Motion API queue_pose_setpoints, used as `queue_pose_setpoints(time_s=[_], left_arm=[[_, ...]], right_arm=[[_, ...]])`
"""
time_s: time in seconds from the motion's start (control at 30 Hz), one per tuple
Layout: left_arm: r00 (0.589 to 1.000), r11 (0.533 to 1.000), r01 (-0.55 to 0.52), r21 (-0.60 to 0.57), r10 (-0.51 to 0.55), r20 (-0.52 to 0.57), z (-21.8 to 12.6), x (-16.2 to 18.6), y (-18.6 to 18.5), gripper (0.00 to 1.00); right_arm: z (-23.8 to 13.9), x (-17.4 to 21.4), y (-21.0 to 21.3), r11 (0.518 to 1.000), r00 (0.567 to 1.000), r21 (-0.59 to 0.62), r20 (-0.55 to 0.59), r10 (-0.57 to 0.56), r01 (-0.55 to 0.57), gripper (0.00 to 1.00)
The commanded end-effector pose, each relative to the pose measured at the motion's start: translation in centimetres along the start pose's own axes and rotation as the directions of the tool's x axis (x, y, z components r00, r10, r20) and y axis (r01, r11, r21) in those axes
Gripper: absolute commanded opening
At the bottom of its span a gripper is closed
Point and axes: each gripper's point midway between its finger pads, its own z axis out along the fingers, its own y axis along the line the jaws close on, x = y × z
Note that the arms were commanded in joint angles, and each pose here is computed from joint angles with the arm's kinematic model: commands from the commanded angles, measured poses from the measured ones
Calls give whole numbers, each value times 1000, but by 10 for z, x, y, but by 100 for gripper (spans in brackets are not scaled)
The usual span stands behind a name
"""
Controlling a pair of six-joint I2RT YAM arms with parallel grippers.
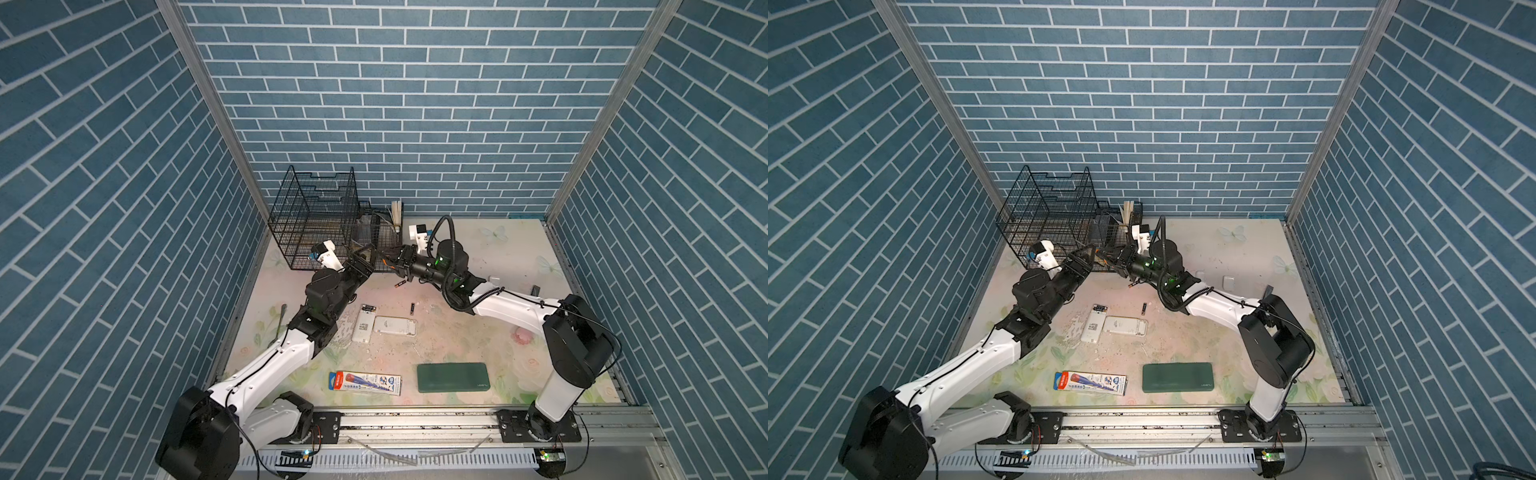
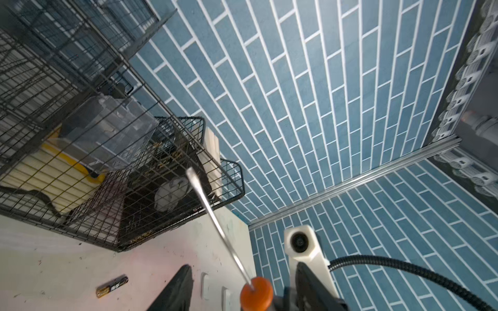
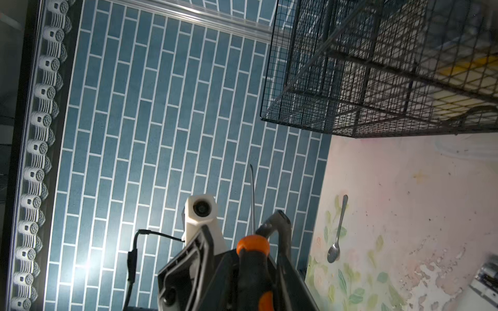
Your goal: Unload the batteries from the remote control
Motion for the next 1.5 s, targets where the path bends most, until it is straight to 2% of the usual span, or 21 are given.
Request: queue_pose_setpoints(time_s=[0.0,0.37,0.53,0.67,0.7,0.93,1.13,1.37,1.43,1.47], left_arm=[[1000,998,15,56,-16,19,1,-8,-13,60],[995,991,101,88,-98,-37,20,7,-8,52],[994,991,107,80,-104,-32,19,6,-6,30],[993,992,115,50,-115,-7,15,4,4,4],[993,992,118,45,-118,3,13,3,6,0],[993,993,119,6,-119,21,9,-1,12,0],[991,992,126,-2,-126,40,5,-8,11,0],[990,992,127,-15,-126,63,-2,-21,11,0],[990,991,129,-20,-128,67,-4,-24,13,0],[989,991,131,-24,-129,66,-4,-24,14,0]], right_arm=[[6,3,32,997,999,-81,-35,-21,19,0],[11,-2,32,996,999,-87,-17,-28,26,0],[18,-5,30,995,1000,-94,-12,-23,22,0],[17,-8,26,995,1000,-93,14,-21,22,0],[16,-8,25,996,1000,-89,21,-19,21,0],[12,-11,19,997,998,-74,50,-27,31,2],[8,-12,14,996,995,-40,66,-77,80,25],[5,-8,10,992,990,-13,50,-128,129,42],[4,-6,9,991,991,-16,47,-129,130,42],[3,-6,8,991,990,-14,48,-132,132,25]])
